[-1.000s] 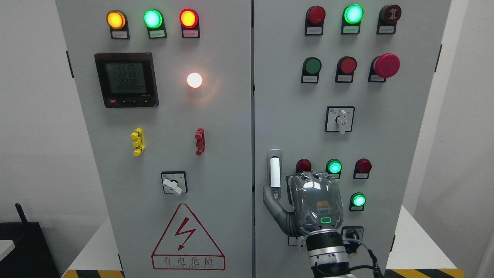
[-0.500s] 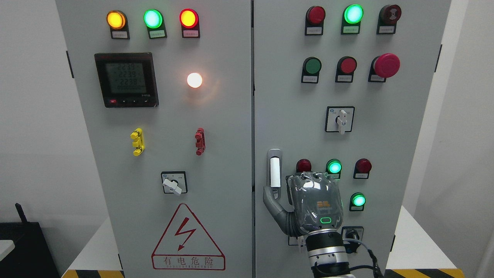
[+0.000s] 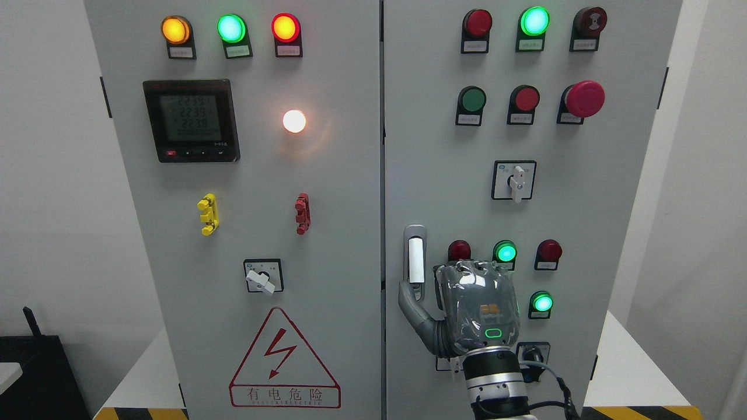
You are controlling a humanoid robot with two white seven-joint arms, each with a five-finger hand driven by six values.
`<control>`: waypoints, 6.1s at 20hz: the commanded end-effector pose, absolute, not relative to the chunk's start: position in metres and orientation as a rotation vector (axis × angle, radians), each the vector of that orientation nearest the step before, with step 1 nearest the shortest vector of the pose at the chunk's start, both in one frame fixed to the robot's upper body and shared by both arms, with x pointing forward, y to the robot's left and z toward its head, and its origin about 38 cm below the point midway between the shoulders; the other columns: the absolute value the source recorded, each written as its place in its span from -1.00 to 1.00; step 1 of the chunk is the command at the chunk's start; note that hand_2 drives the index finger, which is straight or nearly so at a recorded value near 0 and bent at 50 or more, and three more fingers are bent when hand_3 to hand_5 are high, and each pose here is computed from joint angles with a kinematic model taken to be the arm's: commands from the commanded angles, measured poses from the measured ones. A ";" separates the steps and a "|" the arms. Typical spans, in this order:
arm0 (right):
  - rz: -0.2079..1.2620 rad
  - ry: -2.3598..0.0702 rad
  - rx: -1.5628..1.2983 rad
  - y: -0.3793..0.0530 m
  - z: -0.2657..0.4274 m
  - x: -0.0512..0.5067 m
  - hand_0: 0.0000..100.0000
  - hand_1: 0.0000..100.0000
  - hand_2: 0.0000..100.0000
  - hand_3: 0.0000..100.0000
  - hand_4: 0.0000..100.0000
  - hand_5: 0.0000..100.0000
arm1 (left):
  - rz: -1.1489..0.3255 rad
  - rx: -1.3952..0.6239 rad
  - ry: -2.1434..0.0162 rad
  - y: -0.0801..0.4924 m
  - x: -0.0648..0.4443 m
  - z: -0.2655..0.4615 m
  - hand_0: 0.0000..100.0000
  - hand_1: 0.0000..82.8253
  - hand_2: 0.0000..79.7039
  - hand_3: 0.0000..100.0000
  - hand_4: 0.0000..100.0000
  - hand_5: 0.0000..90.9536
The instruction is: Release door handle
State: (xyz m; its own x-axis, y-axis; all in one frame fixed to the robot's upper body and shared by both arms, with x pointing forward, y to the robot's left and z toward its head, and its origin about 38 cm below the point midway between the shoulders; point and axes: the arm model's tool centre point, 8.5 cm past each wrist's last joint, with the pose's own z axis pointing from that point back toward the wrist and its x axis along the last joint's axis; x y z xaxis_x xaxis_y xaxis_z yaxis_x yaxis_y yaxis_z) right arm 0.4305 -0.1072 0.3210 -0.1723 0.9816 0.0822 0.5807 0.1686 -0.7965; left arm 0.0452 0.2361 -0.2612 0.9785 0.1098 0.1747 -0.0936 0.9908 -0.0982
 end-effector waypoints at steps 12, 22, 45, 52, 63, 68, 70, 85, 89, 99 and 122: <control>0.825 -1.822 -1.486 -0.113 0.321 0.432 -0.08 -0.69 0.92 1.00 0.87 0.85 | 0.115 -0.088 -0.165 0.236 0.040 -0.261 -0.76 -0.06 -1.00 -1.00 -1.00 -1.00; 0.817 -1.820 -1.493 -0.117 0.322 0.432 -0.07 -0.69 0.92 1.00 0.87 0.86 | 0.115 -0.088 -0.163 0.236 0.039 -0.261 -0.76 -0.06 -1.00 -1.00 -1.00 -1.00; 0.794 -1.815 -1.513 -0.126 0.326 0.430 -0.05 -0.67 0.92 1.00 0.87 0.87 | 0.115 -0.088 -0.165 0.236 0.040 -0.261 -0.76 -0.06 -1.00 -1.00 -1.00 -1.00; 0.798 -1.810 -1.512 -0.126 0.324 0.430 -0.05 -0.66 0.92 1.00 0.87 0.87 | 0.115 -0.088 -0.165 0.236 0.040 -0.261 -0.76 -0.06 -1.00 -1.00 -1.00 -1.00; 0.789 -1.797 -1.522 -0.132 0.324 0.431 -0.04 -0.66 0.91 1.00 0.87 0.86 | 0.115 -0.088 -0.166 0.236 0.040 -0.261 -0.76 -0.06 -1.00 -1.00 -1.00 -1.00; 0.784 -1.794 -1.525 -0.135 0.325 0.432 -0.04 -0.65 0.91 1.00 0.87 0.86 | 0.115 -0.088 -0.165 0.236 0.040 -0.261 -0.76 -0.06 -1.00 -1.00 -1.00 -1.00; 0.781 -1.794 -1.526 -0.136 0.325 0.432 -0.04 -0.65 0.91 1.00 0.87 0.86 | 0.115 -0.088 -0.166 0.236 0.040 -0.261 -0.76 -0.06 -1.00 -1.00 -1.00 -1.00; 0.763 -1.789 -1.534 -0.141 0.329 0.433 -0.03 -0.65 0.91 1.00 0.87 0.86 | 0.115 -0.088 -0.163 0.236 0.039 -0.261 -0.76 -0.06 -1.00 -1.00 -1.00 -1.00; 0.758 -1.795 -1.535 -0.141 0.331 0.432 -0.03 -0.65 0.91 1.00 0.87 0.86 | 0.115 -0.088 -0.165 0.236 0.040 -0.261 -0.76 -0.06 -1.00 -1.00 -1.00 -1.00; 0.750 -1.793 -1.546 -0.145 0.334 0.433 -0.02 -0.65 0.91 1.00 0.87 0.86 | 0.115 -0.088 -0.165 0.236 0.040 -0.261 -0.76 -0.06 -1.00 -1.00 -1.00 -1.00; 0.735 -1.810 -1.551 -0.145 0.342 0.434 -0.01 -0.66 0.91 1.00 0.87 0.87 | 0.115 -0.088 -0.165 0.236 0.040 -0.261 -0.76 -0.06 -1.00 -1.00 -1.00 -1.00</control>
State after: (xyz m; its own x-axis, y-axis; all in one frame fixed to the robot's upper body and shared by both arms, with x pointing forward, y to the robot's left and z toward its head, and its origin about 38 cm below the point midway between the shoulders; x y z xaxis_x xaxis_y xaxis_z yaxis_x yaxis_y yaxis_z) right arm 0.4335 -0.1441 0.3403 -0.1033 0.9889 0.1066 0.6297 0.1479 -0.7626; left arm 0.0457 0.2362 -0.2612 0.9779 0.1095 0.1783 -0.0931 0.9908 -0.0981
